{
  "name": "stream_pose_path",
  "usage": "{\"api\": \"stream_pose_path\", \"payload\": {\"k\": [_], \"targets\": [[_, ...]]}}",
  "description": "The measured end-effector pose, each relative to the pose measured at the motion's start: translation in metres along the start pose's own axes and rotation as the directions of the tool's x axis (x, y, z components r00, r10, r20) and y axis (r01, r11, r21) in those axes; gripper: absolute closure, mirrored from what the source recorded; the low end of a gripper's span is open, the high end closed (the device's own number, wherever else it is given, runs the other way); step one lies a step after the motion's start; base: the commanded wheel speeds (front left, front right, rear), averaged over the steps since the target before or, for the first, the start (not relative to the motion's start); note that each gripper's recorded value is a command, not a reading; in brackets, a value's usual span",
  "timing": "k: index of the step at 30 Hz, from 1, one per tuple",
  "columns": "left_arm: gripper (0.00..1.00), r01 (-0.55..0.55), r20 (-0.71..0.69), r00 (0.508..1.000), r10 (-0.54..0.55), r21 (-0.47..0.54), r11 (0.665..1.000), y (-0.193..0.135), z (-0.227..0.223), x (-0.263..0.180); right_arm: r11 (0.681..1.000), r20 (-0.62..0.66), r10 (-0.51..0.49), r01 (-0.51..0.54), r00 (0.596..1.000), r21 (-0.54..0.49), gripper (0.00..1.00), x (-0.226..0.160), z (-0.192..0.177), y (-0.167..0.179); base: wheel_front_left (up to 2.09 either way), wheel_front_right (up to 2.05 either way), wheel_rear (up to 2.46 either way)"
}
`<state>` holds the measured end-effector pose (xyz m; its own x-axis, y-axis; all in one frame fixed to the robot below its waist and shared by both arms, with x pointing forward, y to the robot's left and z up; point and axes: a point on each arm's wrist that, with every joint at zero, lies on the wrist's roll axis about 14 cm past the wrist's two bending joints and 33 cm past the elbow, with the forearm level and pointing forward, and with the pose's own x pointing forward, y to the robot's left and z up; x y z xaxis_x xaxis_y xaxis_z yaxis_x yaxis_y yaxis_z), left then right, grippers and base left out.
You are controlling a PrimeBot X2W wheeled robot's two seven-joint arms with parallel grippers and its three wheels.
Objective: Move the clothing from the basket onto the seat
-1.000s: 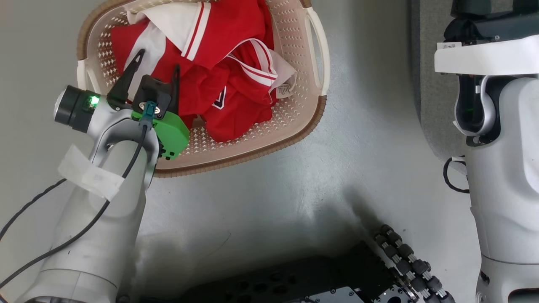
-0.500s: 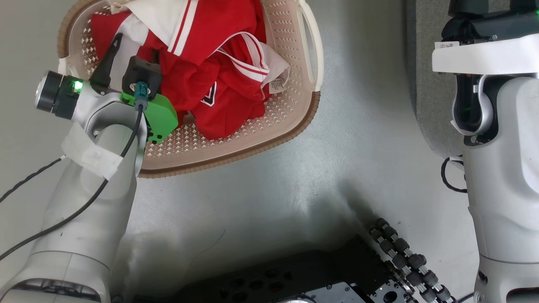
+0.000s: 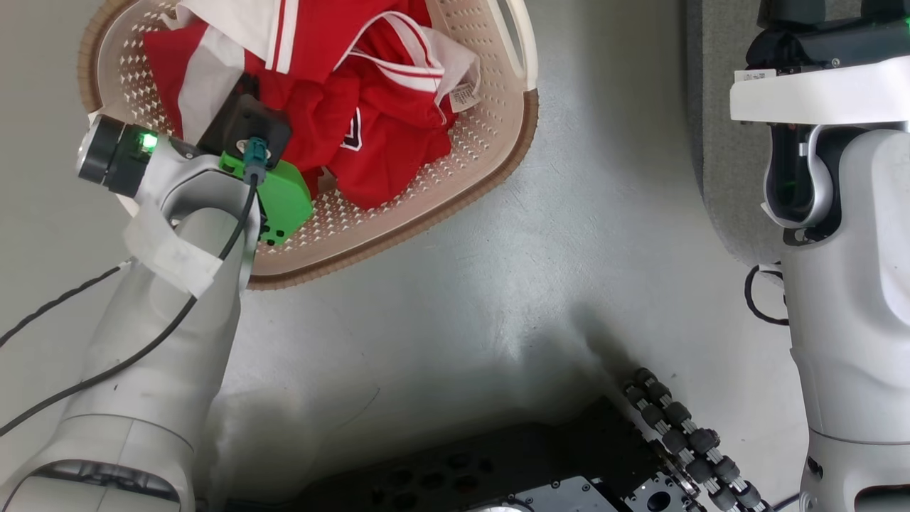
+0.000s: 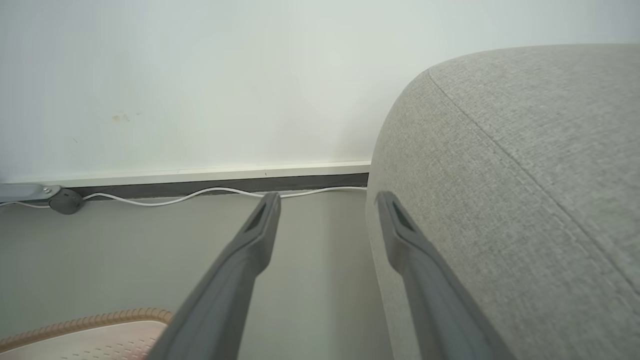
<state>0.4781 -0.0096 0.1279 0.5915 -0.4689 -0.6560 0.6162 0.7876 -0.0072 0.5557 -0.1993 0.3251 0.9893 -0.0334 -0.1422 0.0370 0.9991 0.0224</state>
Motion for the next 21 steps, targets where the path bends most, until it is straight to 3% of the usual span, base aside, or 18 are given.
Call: {"api": "stream_pose_path", "payload": {"k": [10, 21], "targets": [[1.0, 0.008, 0.026, 1.0, -0.008, 0.026, 1.0, 0.0, 0.012, -0.006, 1.0, 0.011, -0.01, 0.01, 1.0, 0.006, 0.0, 0.0, 0.008, -0.002, 0.0, 0.0, 0.0], [1.0, -0.019, 0.127, 0.992, 0.018, 0.007, 1.0, 0.011, 0.057, -0.023, 1.0, 0.023, -0.009, 0.009, 1.0, 0.013, 0.0, -0.006, 0.024, 0.0, 0.0, 0.0, 0.0]]}}
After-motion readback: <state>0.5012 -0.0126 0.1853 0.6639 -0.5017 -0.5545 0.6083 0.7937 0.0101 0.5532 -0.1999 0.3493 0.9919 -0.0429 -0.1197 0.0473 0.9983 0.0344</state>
